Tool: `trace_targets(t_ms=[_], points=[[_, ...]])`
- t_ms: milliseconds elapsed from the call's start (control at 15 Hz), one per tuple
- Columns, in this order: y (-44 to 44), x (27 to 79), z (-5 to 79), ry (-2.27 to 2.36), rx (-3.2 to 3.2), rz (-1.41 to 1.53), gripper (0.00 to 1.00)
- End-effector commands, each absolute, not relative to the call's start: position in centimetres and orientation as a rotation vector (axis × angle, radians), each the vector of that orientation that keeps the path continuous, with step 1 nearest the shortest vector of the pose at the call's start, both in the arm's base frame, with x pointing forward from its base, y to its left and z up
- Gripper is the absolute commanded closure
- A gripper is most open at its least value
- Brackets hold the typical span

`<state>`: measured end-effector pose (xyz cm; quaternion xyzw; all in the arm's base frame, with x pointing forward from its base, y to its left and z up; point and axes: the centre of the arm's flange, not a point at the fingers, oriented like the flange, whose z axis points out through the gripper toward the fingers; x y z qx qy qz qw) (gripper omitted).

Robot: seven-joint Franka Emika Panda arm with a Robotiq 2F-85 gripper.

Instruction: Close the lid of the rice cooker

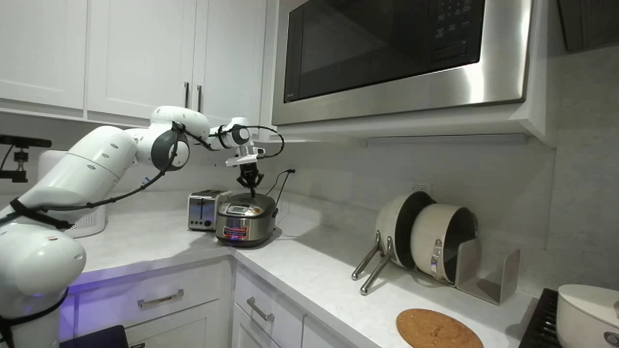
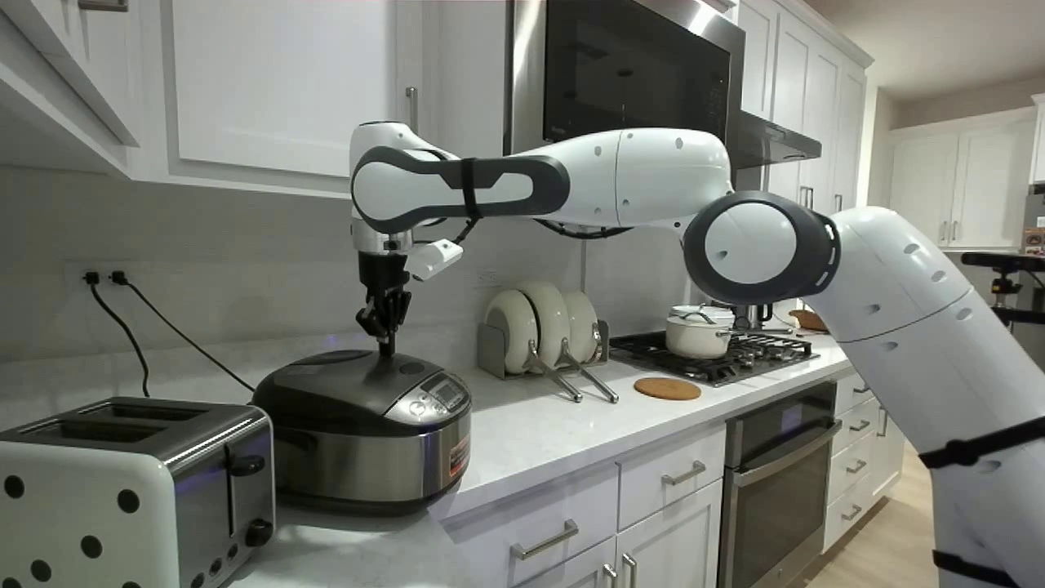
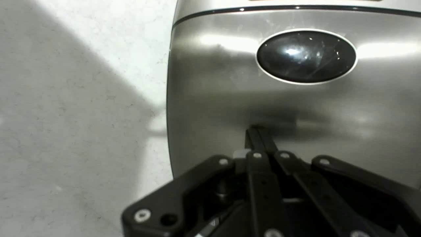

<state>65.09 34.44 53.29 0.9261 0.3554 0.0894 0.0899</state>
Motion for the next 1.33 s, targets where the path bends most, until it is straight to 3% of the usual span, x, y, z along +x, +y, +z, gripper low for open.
trace_targets(t_ms=[0,1067,1133,1267], points=[[32.7,62.4,49.4,1.079,2.793,0.134,1.0],[30.0,58.9,47.1,1.059,2.888,0.161,1.0],[30.2,58.7,47.7,1.07,2.889,0.169,0.74],[31.1,58.3,49.9,1.124,2.898,0.17,0.67]])
